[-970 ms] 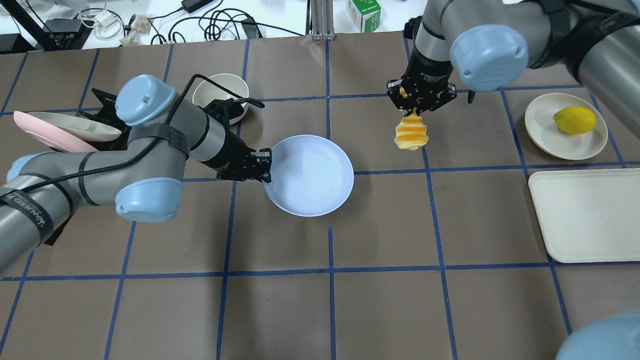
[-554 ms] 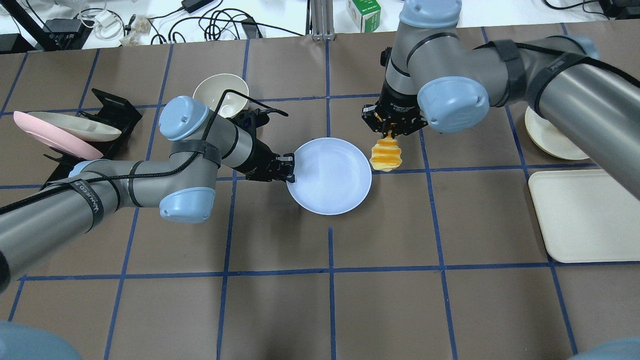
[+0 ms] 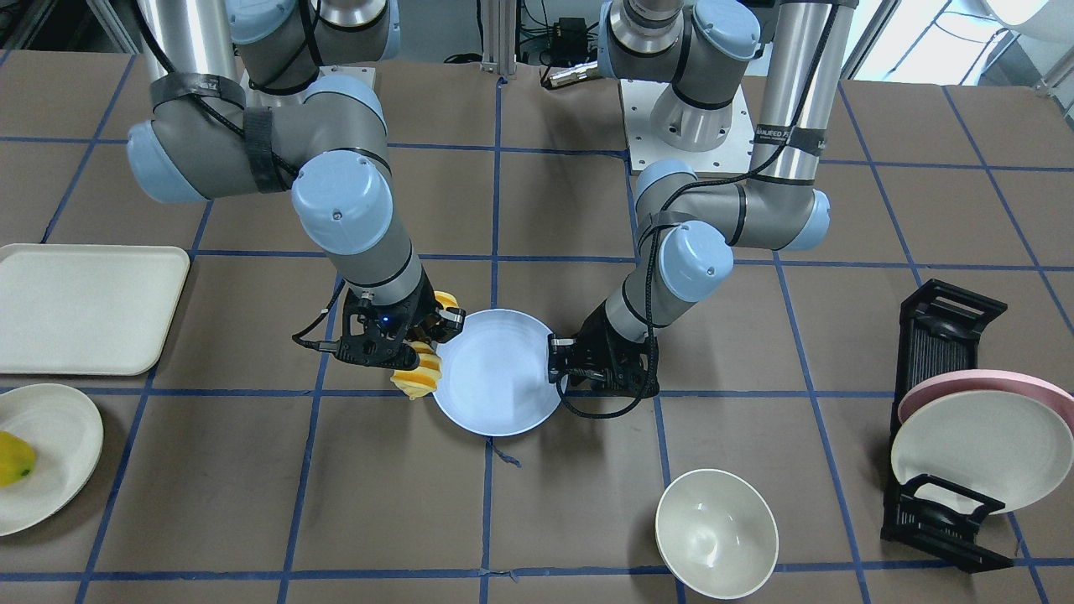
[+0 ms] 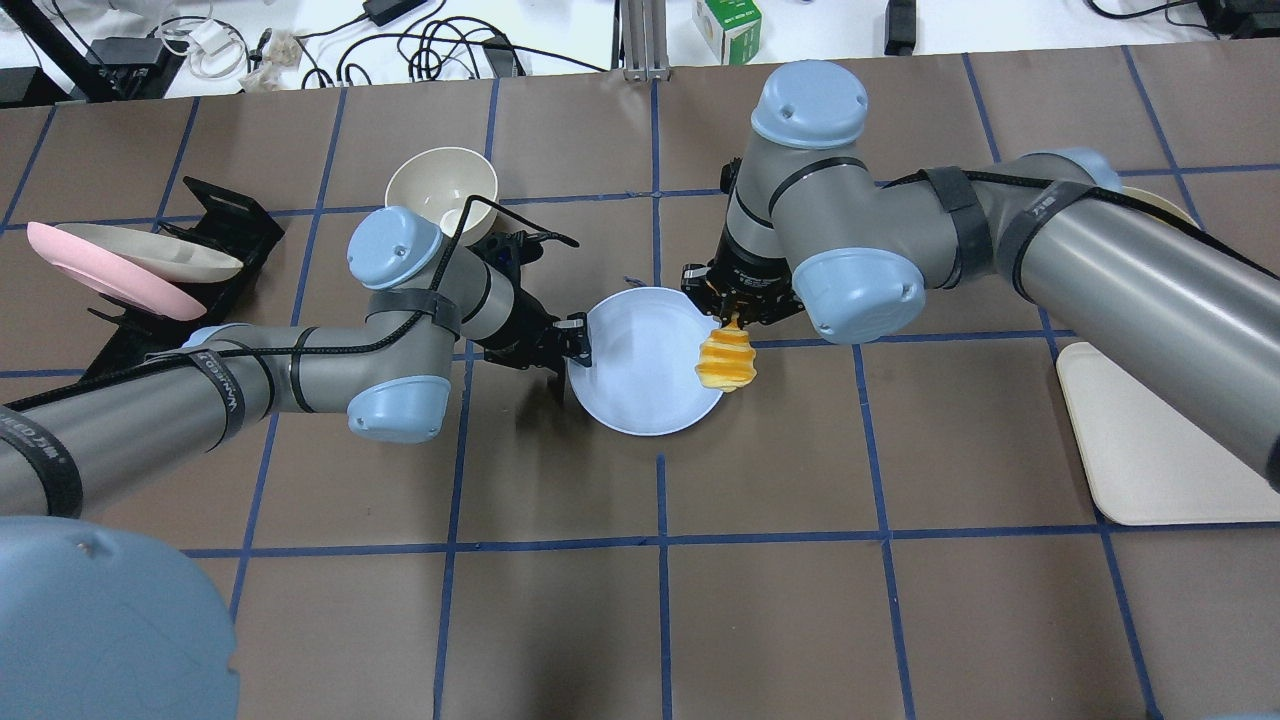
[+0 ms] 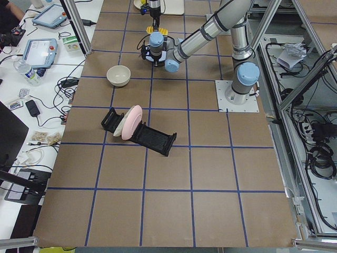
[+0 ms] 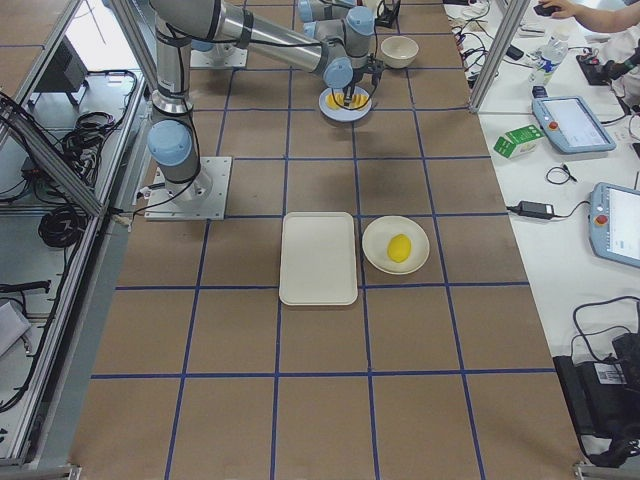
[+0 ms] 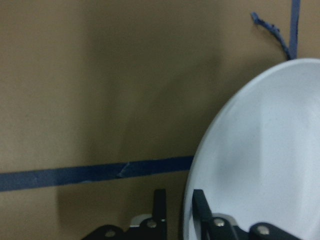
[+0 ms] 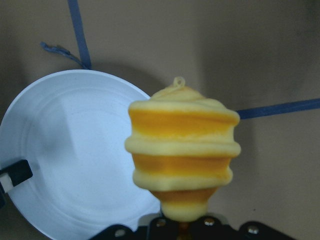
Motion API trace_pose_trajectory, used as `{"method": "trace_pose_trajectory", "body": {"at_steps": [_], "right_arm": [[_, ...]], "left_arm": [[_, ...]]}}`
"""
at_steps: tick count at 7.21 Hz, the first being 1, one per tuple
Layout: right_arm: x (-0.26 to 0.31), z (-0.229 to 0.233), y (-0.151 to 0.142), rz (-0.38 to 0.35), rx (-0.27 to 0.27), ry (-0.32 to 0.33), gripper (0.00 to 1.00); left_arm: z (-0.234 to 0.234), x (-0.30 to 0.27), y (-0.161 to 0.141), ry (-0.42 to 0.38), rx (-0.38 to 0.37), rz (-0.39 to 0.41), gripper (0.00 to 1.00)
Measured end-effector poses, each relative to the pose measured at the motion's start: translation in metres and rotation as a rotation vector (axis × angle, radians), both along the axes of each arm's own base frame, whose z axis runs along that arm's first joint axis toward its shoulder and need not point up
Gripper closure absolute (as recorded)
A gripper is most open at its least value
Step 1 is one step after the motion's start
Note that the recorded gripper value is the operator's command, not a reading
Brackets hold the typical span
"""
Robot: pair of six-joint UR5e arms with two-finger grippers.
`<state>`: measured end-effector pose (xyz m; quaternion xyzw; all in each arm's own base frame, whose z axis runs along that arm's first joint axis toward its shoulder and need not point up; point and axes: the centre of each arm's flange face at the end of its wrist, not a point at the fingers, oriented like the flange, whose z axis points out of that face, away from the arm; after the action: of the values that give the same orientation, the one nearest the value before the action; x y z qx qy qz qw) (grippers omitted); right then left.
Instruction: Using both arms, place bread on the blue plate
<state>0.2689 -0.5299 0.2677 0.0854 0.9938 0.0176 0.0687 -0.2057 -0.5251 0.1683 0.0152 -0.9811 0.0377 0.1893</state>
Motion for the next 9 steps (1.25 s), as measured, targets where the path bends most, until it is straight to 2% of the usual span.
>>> {"method": "trace_pose_trajectory", "body": {"at_steps": [2, 3, 4, 5, 6, 7, 8, 9], "right_arm": [[0.011, -0.008, 0.003, -0.016, -0.007, -0.032, 1.00], [0.022, -0.013, 0.003, -0.009, -0.012, -0.051, 1.00], [0.032, -0.023, 0.001, -0.012, -0.011, -0.087, 1.00], [0.040, -0.035, 0.001, -0.028, 0.005, -0.114, 0.63], [0.046, -0.047, 0.003, -0.038, 0.025, -0.121, 0.01], [0.049, -0.053, 0.005, -0.044, 0.037, -0.122, 0.00], [0.050, -0.054, 0.005, -0.043, 0.038, -0.120, 0.00], [0.051, -0.053, 0.003, -0.037, 0.033, -0.121, 0.00]], "left_arm": [[0.036, 0.003, -0.015, 0.027, -0.064, 0.010, 0.00], [0.060, 0.007, -0.023, 0.040, -0.056, 0.023, 0.00], [0.090, 0.011, -0.028, 0.032, -0.011, 0.034, 0.00], [0.125, 0.016, -0.032, 0.000, 0.038, 0.042, 0.00], [0.167, 0.022, -0.031, -0.057, 0.101, 0.046, 0.00], [0.207, 0.028, -0.026, -0.125, 0.162, 0.046, 0.00], [0.245, 0.035, -0.018, -0.198, 0.187, 0.045, 0.00], [0.276, 0.043, -0.006, -0.270, 0.178, 0.042, 0.00]]}}
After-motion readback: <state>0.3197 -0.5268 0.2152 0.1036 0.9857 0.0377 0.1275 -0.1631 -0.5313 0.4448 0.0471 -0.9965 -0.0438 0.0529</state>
